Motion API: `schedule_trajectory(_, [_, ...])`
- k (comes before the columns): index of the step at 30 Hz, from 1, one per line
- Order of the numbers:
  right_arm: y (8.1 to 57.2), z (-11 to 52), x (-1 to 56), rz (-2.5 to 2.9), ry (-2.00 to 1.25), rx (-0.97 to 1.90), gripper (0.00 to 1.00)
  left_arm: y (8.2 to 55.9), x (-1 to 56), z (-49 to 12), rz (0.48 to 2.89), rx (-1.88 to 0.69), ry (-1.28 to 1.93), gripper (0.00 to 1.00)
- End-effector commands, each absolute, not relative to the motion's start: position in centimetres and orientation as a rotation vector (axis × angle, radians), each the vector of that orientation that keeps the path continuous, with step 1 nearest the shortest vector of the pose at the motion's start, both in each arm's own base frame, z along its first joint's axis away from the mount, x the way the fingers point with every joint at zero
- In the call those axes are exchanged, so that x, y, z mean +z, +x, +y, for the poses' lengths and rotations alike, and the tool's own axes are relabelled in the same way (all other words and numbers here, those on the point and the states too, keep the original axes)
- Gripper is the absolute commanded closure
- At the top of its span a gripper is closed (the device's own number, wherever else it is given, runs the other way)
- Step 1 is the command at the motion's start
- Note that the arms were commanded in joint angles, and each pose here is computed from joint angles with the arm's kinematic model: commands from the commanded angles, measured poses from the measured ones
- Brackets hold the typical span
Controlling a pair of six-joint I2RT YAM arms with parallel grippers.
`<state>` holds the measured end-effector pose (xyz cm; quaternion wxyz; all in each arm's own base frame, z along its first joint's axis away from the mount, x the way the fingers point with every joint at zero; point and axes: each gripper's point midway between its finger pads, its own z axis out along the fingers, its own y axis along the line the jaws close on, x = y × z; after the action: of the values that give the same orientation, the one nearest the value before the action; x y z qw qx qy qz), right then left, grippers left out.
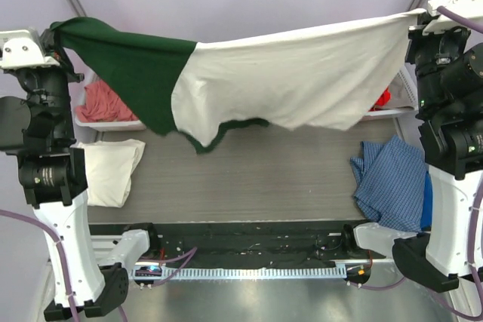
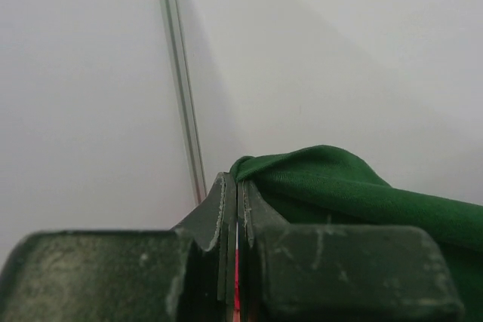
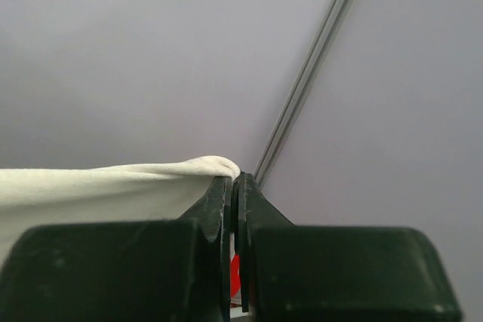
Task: Fold and stack the t-shirts
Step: Flatten out the tshirt
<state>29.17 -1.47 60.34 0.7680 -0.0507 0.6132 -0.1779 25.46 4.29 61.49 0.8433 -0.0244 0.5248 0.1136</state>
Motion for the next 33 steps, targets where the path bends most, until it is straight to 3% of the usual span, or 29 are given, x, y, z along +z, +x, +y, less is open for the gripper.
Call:
schedule_trajectory(1, [33.3, -1.7, 56.2, 1.452, -0.112, -0.443, 0.99, 30.3, 57.5, 6.2, 1.236, 0.280, -0.118, 1.00])
schedule_trajectory(8, [40.3, -1.6, 54.1, 1.489, -0.105, -0.534, 0.99, 39.2, 58.3, 8.2, 1.248, 0.279, -0.214, 1.00])
schedule_trajectory(10, [43.2, -1.5, 53.9, 1.479, -0.097, -0.559, 0.99, 44.3, 55.8, 9.1, 1.323, 0.294, -0.233, 1.00])
schedule_trajectory(11, [44.2, -1.9, 53.9, 1.476, -0.083, -0.572, 0.99, 44.7, 58.0, 9.6, 1.276, 0.307, -0.249, 1.00])
schedule_trajectory(12, [44.3, -2.3, 55.9, 1.432, -0.056, -0.573, 0.99, 48.1, 55.6, 10.1, 1.335, 0.321, -0.253, 1.00])
schedule_trajectory(13, [47.3, -2.3, 53.9, 1.474, -0.065, -0.591, 0.99, 49.4, 55.3, 10.5, 1.342, 0.333, -0.264, 1.00])
schedule_trajectory(14, [47.9, -2.7, 54.2, 1.467, -0.054, -0.605, 0.99, 48.9, 58.7, 10.8, 1.262, 0.345, -0.278, 1.00])
schedule_trajectory(16, [48.8, -3.0, 56.1, 1.419, -0.031, -0.613, 0.99, 52.2, 57.0, 11.6, 1.283, 0.370, -0.291, 1.00])
schedule_trajectory(20, [51.1, -2.9, 56.8, 1.382, -0.033, -0.639, 0.99, 51.4, 60.1, 12.3, 1.163, 0.398, -0.322, 1.00])
schedule_trajectory(22, [50.5, -3.0, 58.1, 1.347, -0.014, -0.634, 0.99, 48.2, 63.5, 12.3, 1.047, 0.396, -0.347, 1.00])
schedule_trajectory(23, [50.2, -3.1, 58.7, 1.325, -0.001, -0.630, 0.99, 48.9, 61.8, 12.5, 1.077, 0.401, -0.351, 1.00])
schedule_trajectory(30, [44.1, -3.7, 63.6, 1.202, 0.067, -0.578, 0.99, 39.4, 67.7, 13.9, 0.888, 0.340, -0.451, 1.00])
schedule_trajectory(33, [43.2, -3.5, 62.4, 1.242, 0.044, -0.555, 0.99, 35.9, 68.5, 13.9, 0.868, 0.337, -0.447, 1.00])
